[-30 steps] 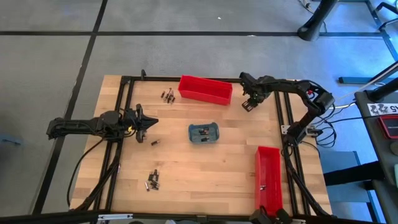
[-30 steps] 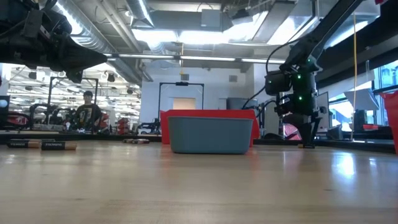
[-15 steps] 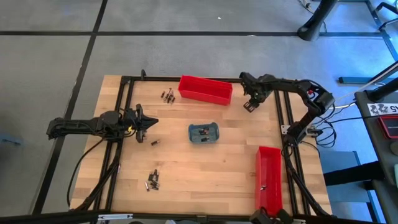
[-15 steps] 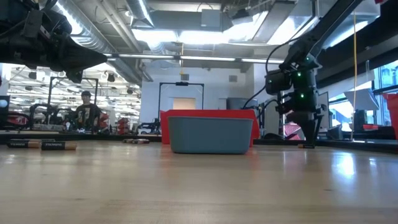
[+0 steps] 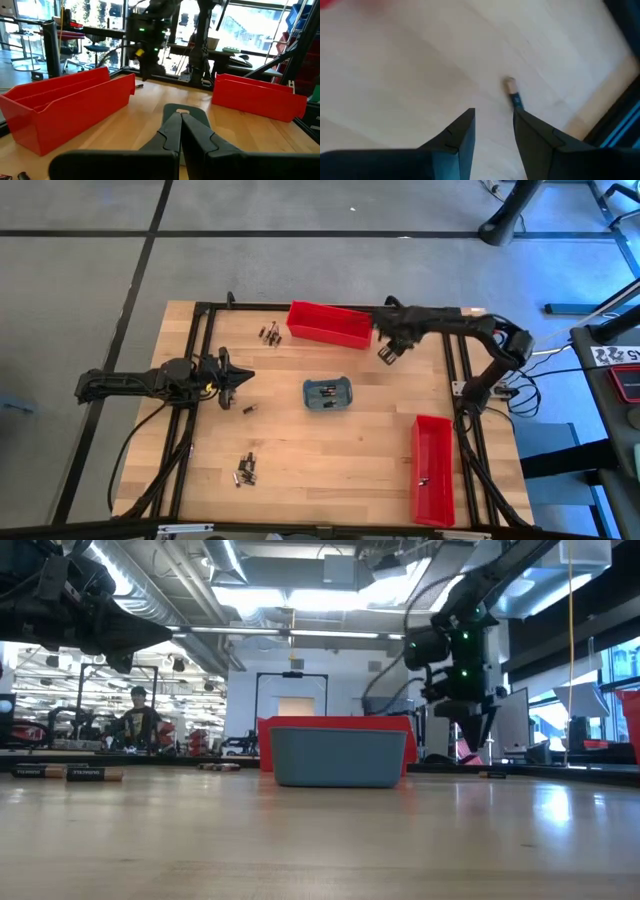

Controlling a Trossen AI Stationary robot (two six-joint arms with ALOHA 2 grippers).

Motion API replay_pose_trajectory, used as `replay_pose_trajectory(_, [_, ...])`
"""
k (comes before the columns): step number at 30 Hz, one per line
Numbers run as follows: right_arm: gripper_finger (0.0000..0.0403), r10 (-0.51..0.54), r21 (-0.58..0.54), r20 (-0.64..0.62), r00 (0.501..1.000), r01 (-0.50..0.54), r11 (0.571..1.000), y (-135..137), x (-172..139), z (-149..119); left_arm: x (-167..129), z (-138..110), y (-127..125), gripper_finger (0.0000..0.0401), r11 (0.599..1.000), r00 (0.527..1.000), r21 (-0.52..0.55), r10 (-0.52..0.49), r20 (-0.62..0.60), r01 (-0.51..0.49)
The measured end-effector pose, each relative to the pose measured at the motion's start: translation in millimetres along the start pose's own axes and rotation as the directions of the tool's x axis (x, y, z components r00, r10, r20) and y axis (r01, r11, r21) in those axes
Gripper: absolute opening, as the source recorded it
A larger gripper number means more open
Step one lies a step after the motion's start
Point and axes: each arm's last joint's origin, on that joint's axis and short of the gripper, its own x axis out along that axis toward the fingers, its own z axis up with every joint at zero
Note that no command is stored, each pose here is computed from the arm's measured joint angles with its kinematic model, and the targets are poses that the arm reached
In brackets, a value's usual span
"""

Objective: Sort batteries
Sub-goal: Adjust the bottom red bin

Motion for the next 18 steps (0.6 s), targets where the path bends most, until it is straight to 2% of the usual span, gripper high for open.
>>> replay_pose_trajectory(3, [0.0133,-0.023,-0.087,0.05,0.998,0.027,0.996,32.5,-13.0,-8.9,0.0,0.0,0.0,0.0001,1.0,1.0,0.022,0.0,0.0,0.0])
replay_pose_trajectory(7, [0.0133,0.024,-0.168,0.097,0.995,-0.008,0.986,69.0,-38.1,-19.8,0.0,0.3,0.5,0.0001,0.998,1.0,0.052,0.018,0.005,-0.019])
replay_pose_trajectory(11, [0.0133,0.097,-0.233,0.044,0.994,-0.084,0.969,91.4,-75.7,-32.2,0.0,0.4,0.7,0.0001,0.998,1.0,0.05,0.025,0.006,-0.025])
replay_pose_trajectory(15, [0.0133,0.183,-0.344,0.005,0.983,-0.17,0.923,111.5,-125.9,-49.3,0.0,0.4,0.7,0.0001,1.0,1.0,0.017,0.025,0.006,-0.025])
replay_pose_trajectory(18, [0.0133,0.17,-0.38,-0.057,0.984,-0.179,0.907,119.5,-151.5,-71.8,0.0,0.4,0.7,0.0001,1.0,1.0,0.006,0.025,0.006,-0.025])
